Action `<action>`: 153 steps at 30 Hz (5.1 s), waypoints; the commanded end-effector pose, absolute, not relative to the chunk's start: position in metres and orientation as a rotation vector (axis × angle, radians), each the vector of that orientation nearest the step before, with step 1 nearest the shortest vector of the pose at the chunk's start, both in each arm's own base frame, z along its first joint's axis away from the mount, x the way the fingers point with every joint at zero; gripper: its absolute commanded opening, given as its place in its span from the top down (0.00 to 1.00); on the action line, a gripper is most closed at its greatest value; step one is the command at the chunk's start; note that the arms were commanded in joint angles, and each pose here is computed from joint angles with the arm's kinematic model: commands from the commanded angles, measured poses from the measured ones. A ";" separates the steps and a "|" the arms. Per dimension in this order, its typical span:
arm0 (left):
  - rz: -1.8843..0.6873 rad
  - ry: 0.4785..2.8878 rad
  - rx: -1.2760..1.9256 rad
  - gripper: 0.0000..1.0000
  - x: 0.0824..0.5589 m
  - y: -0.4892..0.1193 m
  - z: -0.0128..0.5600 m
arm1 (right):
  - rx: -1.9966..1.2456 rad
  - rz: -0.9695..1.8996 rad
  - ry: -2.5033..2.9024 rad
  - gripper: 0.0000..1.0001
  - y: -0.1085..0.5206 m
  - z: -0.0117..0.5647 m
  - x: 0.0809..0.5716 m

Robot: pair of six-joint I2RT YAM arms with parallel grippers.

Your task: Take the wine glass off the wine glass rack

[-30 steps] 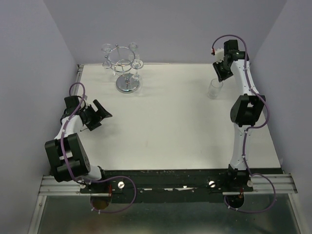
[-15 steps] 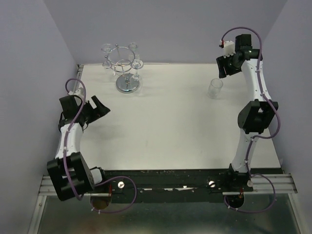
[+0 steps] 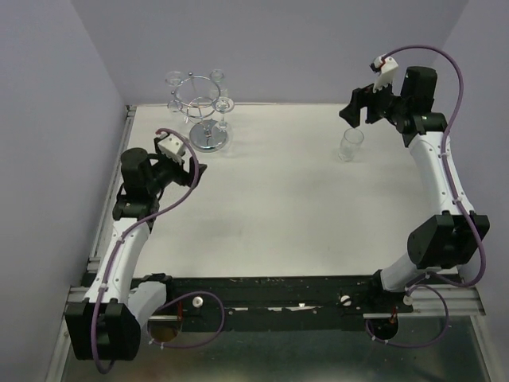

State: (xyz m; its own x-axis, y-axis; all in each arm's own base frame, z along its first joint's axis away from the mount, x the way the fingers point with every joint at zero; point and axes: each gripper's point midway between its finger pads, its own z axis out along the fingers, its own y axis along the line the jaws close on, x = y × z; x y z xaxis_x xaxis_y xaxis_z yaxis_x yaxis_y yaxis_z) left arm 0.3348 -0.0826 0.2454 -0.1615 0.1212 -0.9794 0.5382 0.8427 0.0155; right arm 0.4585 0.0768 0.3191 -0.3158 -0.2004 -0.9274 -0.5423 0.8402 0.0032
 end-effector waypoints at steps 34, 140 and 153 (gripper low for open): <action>-0.327 1.367 0.628 0.33 0.485 -0.150 0.255 | -0.577 0.245 1.904 0.09 0.063 0.332 0.385; -0.418 1.385 0.572 1.00 0.544 -0.175 0.234 | -0.548 0.141 2.008 0.10 0.056 0.308 0.412; -0.456 1.354 0.558 1.00 0.538 -0.185 0.250 | -0.549 0.140 2.010 0.10 0.056 0.307 0.411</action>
